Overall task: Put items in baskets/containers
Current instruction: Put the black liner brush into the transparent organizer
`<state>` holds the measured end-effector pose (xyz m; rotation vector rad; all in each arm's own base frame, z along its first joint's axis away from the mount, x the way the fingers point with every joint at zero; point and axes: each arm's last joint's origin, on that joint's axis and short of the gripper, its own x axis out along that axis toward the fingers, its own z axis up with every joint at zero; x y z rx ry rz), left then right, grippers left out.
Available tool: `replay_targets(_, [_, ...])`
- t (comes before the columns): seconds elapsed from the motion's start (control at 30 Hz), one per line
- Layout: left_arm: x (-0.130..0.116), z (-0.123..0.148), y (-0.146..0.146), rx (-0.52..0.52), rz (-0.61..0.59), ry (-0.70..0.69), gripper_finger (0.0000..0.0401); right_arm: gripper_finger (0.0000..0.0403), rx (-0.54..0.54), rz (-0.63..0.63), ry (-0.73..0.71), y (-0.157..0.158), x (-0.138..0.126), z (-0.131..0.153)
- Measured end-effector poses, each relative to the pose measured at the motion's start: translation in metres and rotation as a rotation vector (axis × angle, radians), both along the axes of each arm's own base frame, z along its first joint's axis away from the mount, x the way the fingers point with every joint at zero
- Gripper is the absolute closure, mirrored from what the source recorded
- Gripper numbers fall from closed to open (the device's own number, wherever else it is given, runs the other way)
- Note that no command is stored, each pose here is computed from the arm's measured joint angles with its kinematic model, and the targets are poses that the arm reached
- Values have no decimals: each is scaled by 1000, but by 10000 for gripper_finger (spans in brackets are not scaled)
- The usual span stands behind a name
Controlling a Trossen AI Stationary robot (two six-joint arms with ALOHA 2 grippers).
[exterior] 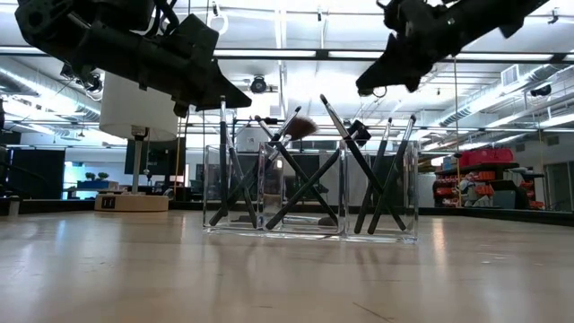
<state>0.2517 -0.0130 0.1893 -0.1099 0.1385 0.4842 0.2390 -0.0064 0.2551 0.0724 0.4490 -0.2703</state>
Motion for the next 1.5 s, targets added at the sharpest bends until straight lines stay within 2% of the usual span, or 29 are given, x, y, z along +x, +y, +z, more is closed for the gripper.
replay_targets(0.1, [0, 0, 0, -29, 5, -16, 390, 400, -40, -99, 18, -7, -9, 2])
replay_targets(0.2, [0, 0, 0, -54, 11, -28, 389, 400, -29, -115, 56, -12, -14, -11])
replay_targets(0.33, [0, -3, 13, -197, 102, -75, 389, 400, 4, -133, 110, -14, -20, -43])
replay_targets(0.4, [-2, -10, 24, -258, 143, -39, 388, 400, 34, -152, 99, -14, -24, -55])
replay_targets(0.5, [-4, -21, 38, -355, 182, 87, 378, 400, 66, -169, 50, -14, -29, -69])
replay_targets(0.57, [-4, -22, 46, -413, 189, 156, 360, 400, 74, -172, 7, -14, -31, -75])
replay_targets(0.67, [4, -19, 54, -458, 161, 181, 317, 400, 75, -170, -36, -14, -34, -81])
replay_targets(0.83, [26, -24, 57, -474, 161, 266, 229, 400, 74, -167, -79, -14, -37, -84])
replay_targets(0.97, [46, -38, 60, -500, 209, 415, 192, 400, 74, -166, -78, -14, -37, -85])
replay_targets(1.07, [62, -45, 62, -503, 219, 473, 194, 400, 78, -158, -76, -13, -37, -85])
replay_targets(1.2, [81, -49, 64, -503, 218, 529, 222, 400, 81, -147, -70, -12, -37, -85])
replay_targets(1.33, [86, -61, 65, -488, 240, 636, 256, 400, 78, -145, -65, -12, -37, -86])
replay_targets(1.5, [85, -70, 61, -491, 275, 698, 294, 400, 78, -144, -60, -12, -37, -86])
